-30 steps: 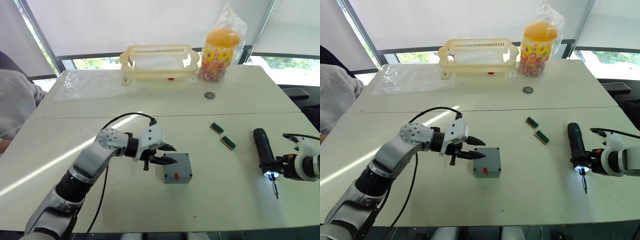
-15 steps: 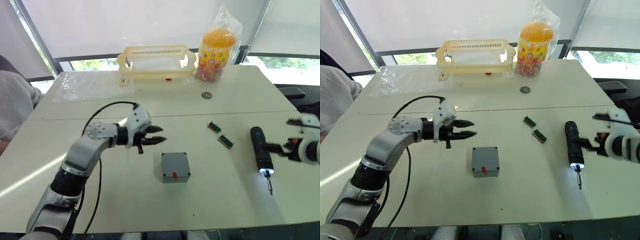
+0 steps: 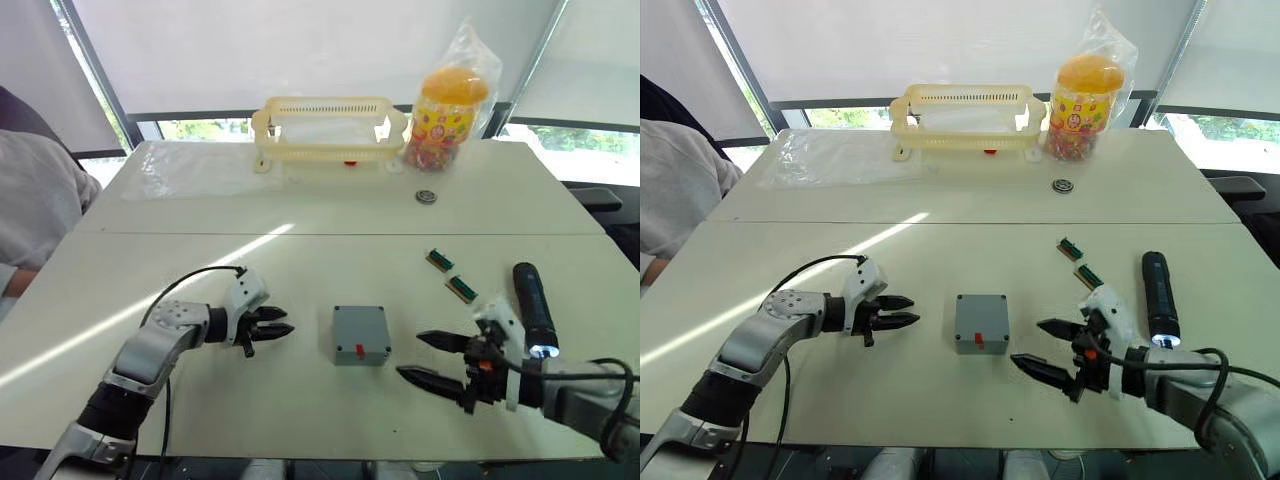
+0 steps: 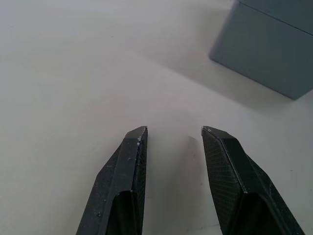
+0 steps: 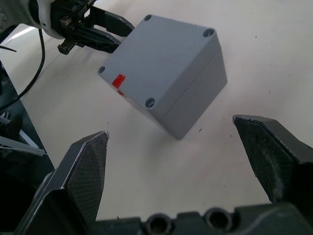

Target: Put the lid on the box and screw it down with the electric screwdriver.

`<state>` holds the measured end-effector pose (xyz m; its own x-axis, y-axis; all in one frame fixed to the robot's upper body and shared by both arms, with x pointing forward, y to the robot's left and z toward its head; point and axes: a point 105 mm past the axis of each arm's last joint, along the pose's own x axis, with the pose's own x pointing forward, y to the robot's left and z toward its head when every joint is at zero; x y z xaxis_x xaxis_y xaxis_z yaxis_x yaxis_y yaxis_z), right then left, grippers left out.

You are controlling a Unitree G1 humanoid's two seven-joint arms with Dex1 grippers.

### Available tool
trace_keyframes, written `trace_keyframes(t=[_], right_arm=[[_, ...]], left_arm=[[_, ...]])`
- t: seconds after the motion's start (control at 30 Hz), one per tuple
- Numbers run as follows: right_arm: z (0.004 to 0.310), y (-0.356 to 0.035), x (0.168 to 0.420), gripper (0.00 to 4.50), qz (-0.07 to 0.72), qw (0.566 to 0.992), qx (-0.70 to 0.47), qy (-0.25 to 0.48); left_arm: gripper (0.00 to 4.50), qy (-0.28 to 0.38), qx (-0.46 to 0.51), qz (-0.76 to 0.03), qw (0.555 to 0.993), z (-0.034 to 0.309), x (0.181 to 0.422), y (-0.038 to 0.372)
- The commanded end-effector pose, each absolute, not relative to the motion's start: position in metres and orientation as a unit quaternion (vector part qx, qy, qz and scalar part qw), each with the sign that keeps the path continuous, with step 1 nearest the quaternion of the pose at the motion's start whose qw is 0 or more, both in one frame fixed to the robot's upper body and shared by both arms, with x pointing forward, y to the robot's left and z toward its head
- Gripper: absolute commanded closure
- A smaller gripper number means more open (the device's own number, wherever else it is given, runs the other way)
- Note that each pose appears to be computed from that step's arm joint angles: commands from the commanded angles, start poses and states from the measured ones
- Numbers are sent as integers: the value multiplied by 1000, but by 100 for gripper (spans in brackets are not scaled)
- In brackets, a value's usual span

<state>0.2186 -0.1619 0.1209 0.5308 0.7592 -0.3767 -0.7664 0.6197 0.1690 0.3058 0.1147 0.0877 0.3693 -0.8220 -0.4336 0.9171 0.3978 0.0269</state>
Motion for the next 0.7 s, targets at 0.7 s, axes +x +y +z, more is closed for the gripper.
trace_keyframes(t=[0.7], right_arm=[[98,-100,210,4,500,839,21,213]], left_arm=[[275,105,171,-585,786,98,345,43]])
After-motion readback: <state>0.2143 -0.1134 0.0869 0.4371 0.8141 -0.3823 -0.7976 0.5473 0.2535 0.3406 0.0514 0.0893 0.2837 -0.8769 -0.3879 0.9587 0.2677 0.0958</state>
